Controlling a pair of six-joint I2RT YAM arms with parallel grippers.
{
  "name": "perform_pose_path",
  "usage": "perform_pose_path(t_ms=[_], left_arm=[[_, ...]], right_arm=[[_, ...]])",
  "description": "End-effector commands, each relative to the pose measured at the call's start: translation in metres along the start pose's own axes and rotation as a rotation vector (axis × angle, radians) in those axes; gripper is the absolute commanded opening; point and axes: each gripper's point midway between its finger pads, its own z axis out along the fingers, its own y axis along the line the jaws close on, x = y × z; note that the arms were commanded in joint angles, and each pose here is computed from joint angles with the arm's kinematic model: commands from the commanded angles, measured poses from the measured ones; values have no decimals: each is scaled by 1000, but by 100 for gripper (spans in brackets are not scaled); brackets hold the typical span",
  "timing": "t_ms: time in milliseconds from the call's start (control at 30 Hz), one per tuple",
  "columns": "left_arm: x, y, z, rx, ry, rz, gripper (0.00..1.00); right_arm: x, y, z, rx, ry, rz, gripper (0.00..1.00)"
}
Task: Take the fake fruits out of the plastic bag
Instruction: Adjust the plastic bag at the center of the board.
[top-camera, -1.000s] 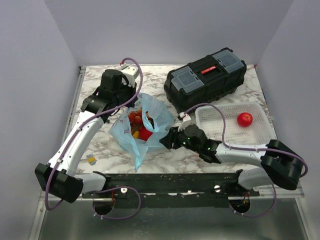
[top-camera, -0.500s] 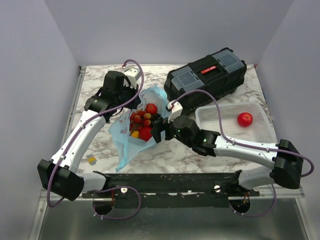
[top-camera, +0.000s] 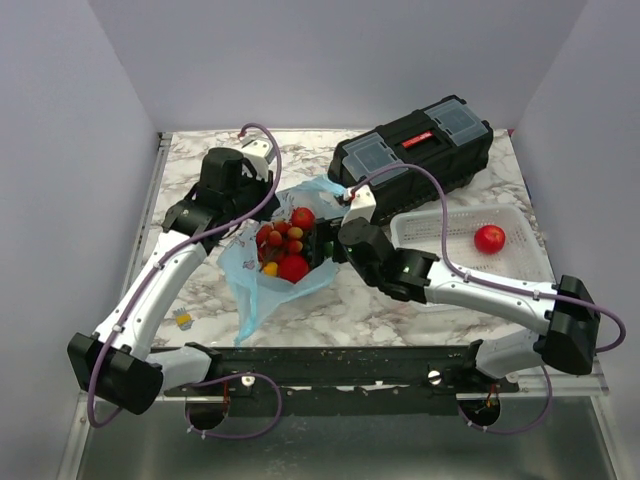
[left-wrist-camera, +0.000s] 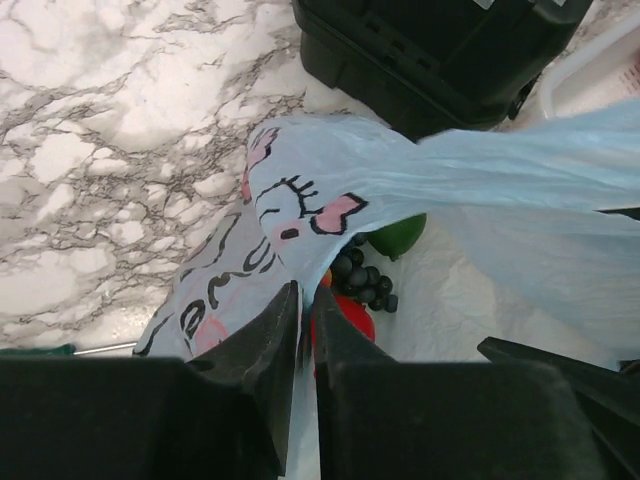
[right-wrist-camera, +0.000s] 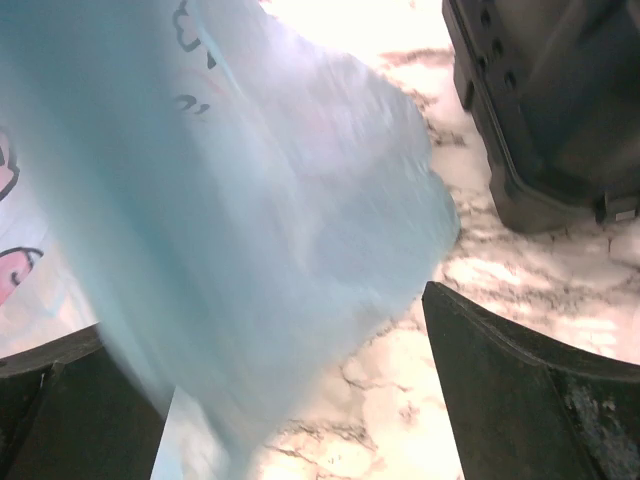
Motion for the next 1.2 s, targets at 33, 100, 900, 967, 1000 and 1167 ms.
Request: perform_pose_path(t_ms=[33, 100, 900, 967, 1000, 1167], left_arm=[[-2, 14, -5, -88, -44, 7, 26], [2, 15, -4, -119, -44, 27, 33], [51, 69, -27, -484, 88, 1, 99], [57, 72, -16, -466, 149, -13, 98], [61, 75, -10, -473, 183, -10, 97], [81, 96, 9, -533, 302, 21, 71]], right_arm=[[38, -24, -2, 80, 62, 59, 95], [37, -22, -6, 59, 52, 79, 84], [4, -6, -28, -124, -75, 100, 1], [3, -5, -30, -134, -80, 106, 1], [1, -4, -31, -141, -82, 108, 1], [-2, -4, -35, -153, -86, 111, 1]])
